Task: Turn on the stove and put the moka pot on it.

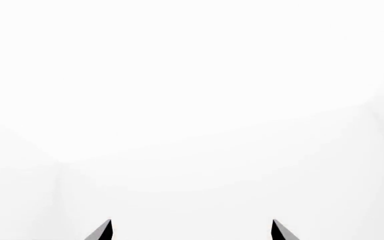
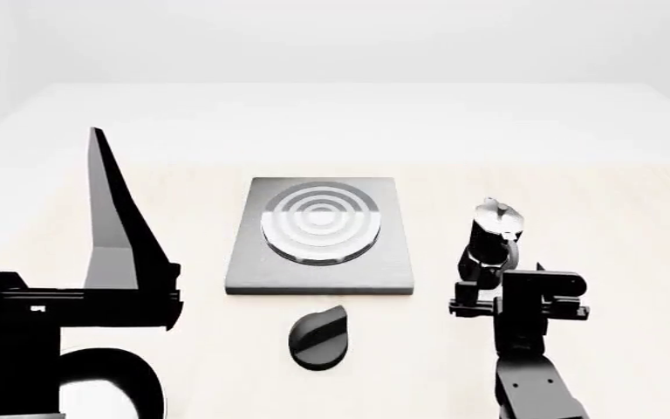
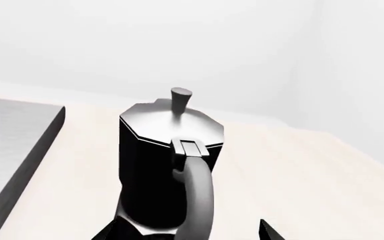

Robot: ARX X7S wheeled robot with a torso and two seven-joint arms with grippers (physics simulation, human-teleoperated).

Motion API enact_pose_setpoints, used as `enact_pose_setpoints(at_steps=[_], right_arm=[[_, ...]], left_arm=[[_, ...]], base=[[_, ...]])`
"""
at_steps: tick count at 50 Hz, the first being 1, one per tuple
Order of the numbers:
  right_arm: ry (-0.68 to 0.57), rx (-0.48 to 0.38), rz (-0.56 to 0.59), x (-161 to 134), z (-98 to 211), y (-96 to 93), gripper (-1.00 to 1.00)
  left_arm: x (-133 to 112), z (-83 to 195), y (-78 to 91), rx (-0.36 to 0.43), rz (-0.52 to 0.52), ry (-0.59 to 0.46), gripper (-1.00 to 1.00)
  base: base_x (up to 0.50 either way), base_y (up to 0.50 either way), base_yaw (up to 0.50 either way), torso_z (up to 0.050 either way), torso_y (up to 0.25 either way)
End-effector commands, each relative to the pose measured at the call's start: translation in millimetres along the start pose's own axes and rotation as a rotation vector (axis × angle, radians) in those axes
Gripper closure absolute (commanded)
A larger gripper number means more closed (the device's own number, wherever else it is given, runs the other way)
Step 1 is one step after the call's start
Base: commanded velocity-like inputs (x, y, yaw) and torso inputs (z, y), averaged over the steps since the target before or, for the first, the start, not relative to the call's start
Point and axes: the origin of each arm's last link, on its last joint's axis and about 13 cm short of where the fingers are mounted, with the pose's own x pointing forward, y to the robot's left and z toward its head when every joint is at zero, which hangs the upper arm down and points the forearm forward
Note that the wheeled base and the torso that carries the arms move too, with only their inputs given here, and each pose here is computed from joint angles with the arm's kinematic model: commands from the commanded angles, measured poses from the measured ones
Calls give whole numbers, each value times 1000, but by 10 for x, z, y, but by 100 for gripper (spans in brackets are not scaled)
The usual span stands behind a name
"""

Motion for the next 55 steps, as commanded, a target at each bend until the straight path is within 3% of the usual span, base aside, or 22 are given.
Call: enact_pose_setpoints(at_steps=[1,10,11,28,31,40,55], right_arm=[[7,-7,6,10,-21,13,-100],[4,8,-7,12,-12,-10,-100],[1,7,-11,13,-10,-13,100],[-39,24,-19,34,101,-43,100],[-76,27,-17,55,204,-31,100],[-239,20,-46,231,1003,-87,100],[-326,24,-26,387,1427,48,100]], left_arm=[[-4,-2,-5,-4,0,3,-100],[-4,2,-2,-5,0,4,-100],[-6,-3,-1,-6,-1,5,-100],[0,-2,-2,-10,-1,5,-100],[-7,-2,-5,-10,0,6,-100],[-4,-2,2,-13,4,2,-100],[-38,-10,9,-13,10,5,-100]], base=[[0,0,0,0,0],[0,0,0,0,0],[0,0,0,0,0],[0,0,0,0,0],[0,0,-1,0,0],[0,0,0,0,2],[0,0,0,0,1]])
